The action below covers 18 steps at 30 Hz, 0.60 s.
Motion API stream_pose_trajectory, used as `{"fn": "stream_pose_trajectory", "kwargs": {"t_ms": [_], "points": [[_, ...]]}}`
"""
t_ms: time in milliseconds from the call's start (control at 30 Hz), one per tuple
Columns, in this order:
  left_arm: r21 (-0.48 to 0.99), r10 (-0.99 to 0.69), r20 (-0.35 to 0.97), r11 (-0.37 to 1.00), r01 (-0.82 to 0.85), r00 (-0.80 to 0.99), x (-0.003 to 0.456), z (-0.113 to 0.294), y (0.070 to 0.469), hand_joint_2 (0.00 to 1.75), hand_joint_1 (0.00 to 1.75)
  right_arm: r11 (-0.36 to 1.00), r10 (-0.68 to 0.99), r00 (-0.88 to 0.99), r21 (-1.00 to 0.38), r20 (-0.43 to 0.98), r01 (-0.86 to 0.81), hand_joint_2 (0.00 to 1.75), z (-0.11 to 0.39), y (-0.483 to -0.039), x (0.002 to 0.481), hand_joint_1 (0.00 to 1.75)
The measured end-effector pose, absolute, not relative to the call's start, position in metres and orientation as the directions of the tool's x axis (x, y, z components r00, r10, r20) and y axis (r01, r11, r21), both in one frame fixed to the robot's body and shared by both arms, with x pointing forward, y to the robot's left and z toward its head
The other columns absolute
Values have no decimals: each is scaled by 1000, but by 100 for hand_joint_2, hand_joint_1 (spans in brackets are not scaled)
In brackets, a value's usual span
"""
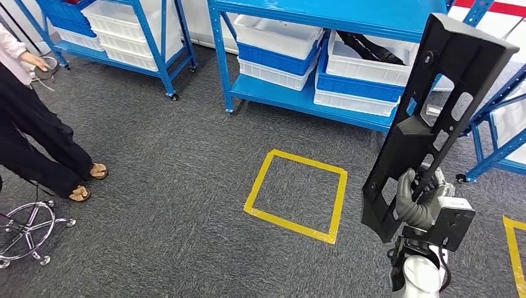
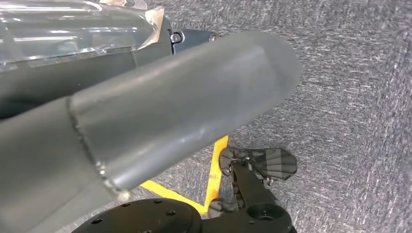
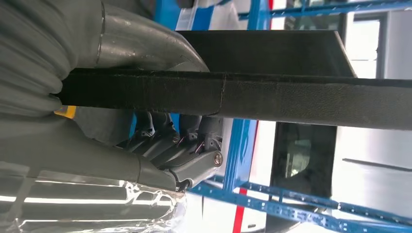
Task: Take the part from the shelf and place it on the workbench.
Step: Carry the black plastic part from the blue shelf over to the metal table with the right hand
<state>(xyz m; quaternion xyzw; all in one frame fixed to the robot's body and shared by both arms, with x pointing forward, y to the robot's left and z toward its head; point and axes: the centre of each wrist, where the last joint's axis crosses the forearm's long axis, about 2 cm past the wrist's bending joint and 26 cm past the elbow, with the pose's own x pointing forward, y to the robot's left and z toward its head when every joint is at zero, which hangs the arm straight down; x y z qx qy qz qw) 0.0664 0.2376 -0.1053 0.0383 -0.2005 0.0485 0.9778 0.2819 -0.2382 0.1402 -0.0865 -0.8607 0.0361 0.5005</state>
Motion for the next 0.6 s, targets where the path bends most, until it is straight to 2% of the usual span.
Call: {"fn": "stream_pose_trajectory", "kwargs": {"t_ms": [600], "points": [[65,52,384,994,-83,922,66,-105,239,0,0,985,170,-504,-150,847,79,175,147,-229,291,175]]}}
